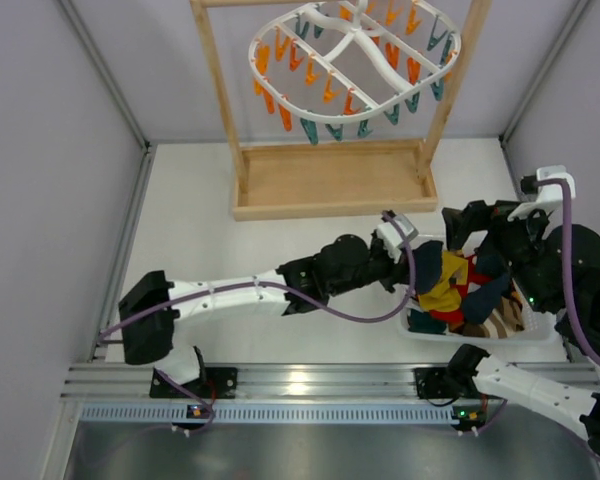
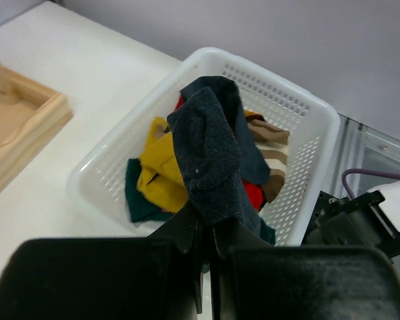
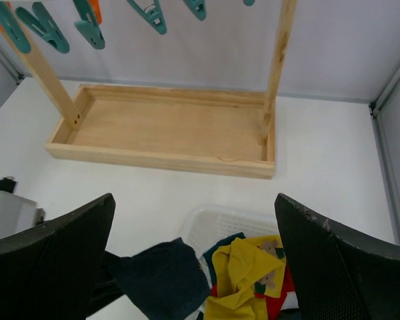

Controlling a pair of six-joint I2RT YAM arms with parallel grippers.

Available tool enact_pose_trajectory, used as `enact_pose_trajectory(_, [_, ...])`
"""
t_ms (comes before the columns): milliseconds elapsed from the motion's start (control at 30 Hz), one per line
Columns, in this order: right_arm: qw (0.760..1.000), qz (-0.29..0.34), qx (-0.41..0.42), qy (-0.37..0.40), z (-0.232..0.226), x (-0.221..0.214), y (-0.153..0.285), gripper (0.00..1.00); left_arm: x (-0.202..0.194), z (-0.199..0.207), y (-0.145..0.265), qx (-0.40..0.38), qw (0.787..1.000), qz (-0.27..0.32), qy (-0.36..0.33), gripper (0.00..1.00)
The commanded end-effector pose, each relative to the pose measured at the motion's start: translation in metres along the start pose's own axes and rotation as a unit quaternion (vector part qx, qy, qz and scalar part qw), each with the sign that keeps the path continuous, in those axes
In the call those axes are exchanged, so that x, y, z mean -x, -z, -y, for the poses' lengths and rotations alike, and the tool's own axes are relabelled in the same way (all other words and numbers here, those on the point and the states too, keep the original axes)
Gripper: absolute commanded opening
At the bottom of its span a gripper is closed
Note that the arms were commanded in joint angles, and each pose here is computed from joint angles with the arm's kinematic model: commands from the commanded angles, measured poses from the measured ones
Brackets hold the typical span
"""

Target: Remove the socks clipped to the hanger

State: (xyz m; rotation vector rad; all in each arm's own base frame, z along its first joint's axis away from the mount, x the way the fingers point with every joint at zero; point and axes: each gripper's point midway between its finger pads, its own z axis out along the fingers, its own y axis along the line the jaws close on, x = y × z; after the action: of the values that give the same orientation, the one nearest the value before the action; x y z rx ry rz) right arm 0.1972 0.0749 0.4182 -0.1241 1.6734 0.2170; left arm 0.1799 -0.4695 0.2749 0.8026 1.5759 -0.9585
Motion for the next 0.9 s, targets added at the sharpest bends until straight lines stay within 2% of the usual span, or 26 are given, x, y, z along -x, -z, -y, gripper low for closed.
enact_pose_trajectory(0, [0.999,0.006,-0.037,-0.009,0.024,0.001,0.015,0.99,0.028,0.042,-0.038,-0.095,0.995,0.02,0.006,0.0])
enact_pose_trajectory(67, [0.999,0.016,-0.048,-0.014,0.031,0.004,0.021,0.99,0.023,0.052,-0.058,-0.114,0.993,0.006,0.009,0.0])
enact_pose_trajectory(167, [0.998,0.028,-0.053,-0.024,0.04,0.008,0.031,0.99,-0.004,0.061,-0.113,-0.123,0.992,-0.032,0.022,0.0])
enact_pose_trajectory(200, [0.998,0.03,-0.053,-0.024,0.041,0.008,0.032,0.99,0.019,0.069,-0.113,-0.137,0.99,-0.018,0.022,0.0])
enact_pose_trajectory(233, [0.998,0.029,-0.054,-0.024,0.042,0.007,0.032,0.99,-0.014,0.068,-0.133,-0.137,0.989,-0.049,0.026,0.0])
enact_pose_trajectory(267, [0.998,0.028,-0.055,-0.024,0.043,0.006,0.033,1.0,-0.022,0.068,-0.141,-0.135,0.988,-0.062,0.031,0.04])
enact_pose_trajectory(300, [0.998,0.023,-0.056,-0.022,0.044,0.004,0.034,0.99,0.002,0.073,-0.151,-0.138,0.989,-0.044,0.033,0.12])
enact_pose_trajectory(333, [0.998,0.022,-0.056,-0.021,0.044,0.003,0.034,0.99,-0.039,0.066,-0.16,-0.121,0.987,-0.1,0.034,0.25])
enact_pose_trajectory(400, [0.998,0.02,-0.054,-0.024,0.044,0.001,0.036,0.99,-0.05,0.06,-0.167,-0.102,0.988,-0.111,0.027,0.28])
enact_pose_trajectory(533, [0.998,0.016,-0.058,-0.018,0.044,-0.007,0.032,0.99,-0.054,0.053,-0.157,-0.084,0.989,-0.119,0.016,0.49])
enact_pose_trajectory(567, [0.998,0.016,-0.058,-0.016,0.043,-0.007,0.03,1.0,-0.052,0.054,-0.154,-0.084,0.989,-0.118,0.012,0.6])
enact_pose_trajectory(633, [0.998,0.015,-0.056,-0.015,0.039,-0.009,0.025,0.99,-0.044,0.05,-0.144,-0.07,0.991,-0.113,-0.002,0.71])
enact_pose_trajectory(667, [0.998,0.013,-0.056,-0.015,0.037,-0.009,0.023,0.99,-0.039,0.048,-0.14,-0.063,0.992,-0.11,-0.003,0.86])
enact_pose_trajectory(700, [0.998,0.012,-0.057,-0.014,0.036,-0.009,0.02,1.0,-0.032,0.046,-0.13,-0.057,0.993,-0.107,-0.006,0.88])
enact_pose_trajectory(733, [0.998,0.014,-0.056,-0.016,0.034,-0.009,0.018,0.99,-0.027,0.036,-0.126,-0.027,0.994,-0.101,-0.009,0.97])
enact_pose_trajectory(867, [0.998,0.025,-0.053,-0.026,0.029,-0.004,0.013,0.99,-0.01,0.009,-0.095,0.04,0.995,-0.088,-0.015,0.99])
